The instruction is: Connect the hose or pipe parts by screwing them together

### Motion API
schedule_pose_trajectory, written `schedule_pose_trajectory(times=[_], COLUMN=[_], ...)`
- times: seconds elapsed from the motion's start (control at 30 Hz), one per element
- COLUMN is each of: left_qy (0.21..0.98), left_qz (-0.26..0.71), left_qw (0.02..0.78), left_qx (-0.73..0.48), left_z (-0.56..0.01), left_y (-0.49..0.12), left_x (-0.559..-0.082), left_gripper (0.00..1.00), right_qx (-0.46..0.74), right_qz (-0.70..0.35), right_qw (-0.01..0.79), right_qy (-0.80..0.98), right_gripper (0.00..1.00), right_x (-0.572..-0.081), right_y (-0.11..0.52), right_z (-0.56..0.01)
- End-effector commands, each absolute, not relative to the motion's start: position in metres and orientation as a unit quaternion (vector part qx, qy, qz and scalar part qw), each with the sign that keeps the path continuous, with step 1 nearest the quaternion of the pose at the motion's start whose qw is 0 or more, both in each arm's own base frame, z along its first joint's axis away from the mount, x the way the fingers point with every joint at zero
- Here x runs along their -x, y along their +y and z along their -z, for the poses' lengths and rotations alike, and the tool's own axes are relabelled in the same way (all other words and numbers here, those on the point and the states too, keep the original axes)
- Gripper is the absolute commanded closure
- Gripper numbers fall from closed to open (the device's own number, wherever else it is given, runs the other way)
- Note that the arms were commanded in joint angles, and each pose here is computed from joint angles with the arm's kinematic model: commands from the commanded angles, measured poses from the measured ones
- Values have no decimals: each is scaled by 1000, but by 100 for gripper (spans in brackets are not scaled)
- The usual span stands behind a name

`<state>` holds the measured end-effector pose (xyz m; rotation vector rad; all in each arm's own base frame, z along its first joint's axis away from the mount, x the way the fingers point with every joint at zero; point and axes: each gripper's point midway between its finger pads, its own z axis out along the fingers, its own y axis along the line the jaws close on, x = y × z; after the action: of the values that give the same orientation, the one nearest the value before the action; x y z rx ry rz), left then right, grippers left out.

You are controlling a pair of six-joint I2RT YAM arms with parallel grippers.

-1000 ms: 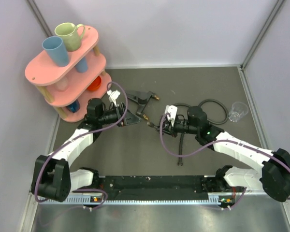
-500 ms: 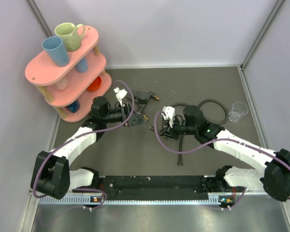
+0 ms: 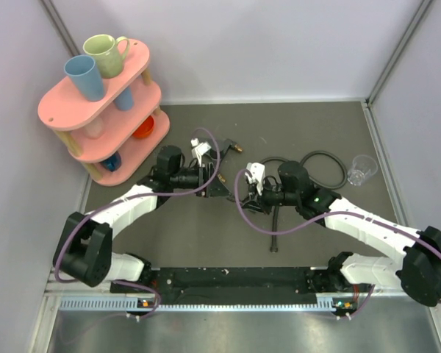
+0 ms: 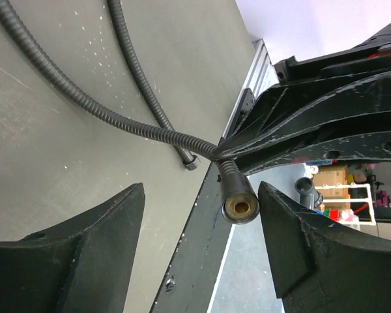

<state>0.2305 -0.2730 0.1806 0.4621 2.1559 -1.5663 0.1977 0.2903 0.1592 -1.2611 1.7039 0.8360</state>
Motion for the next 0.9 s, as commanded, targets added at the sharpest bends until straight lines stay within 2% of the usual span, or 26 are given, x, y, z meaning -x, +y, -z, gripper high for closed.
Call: schedule_pose_trajectory(times=[0.0,0.13,0.27,0.37,0.4,0.57,0.6,0.87], left_qy=[770,764,757,749,746,732,732,767], left_qz=[566,575,585,597,601,624,624,590], left_qw=[225,218,214,209,208,197,197,206], left_qx=[-191,-194,-199,-198,-197,-190,-190,-148], left_z=[-186,-189,-193,-197,-198,-206,-207,-193], left_y=[-282,-284,-285,-286,-286,-286,-286,-264], left_x=[-234,-231,-227,-224,-223,-214,-214,-232], left_gripper=[26,30,42,60,71,97,100,100], right_qx=[502,502,502,502,501,499,499,502], right_qz=[-355,-356,-356,-353,-352,-351,-351,-348], right_qw=[459,458,458,456,456,463,462,476], right_qy=[641,642,642,644,645,643,644,633], right_gripper=[100,100,100,100,100,100,100,100], right_x=[-198,-198,-198,-198,-198,-200,-199,-196], right_y=[303,303,303,302,301,302,301,297], right_z=[-193,-192,-191,-188,-187,-185,-183,-186])
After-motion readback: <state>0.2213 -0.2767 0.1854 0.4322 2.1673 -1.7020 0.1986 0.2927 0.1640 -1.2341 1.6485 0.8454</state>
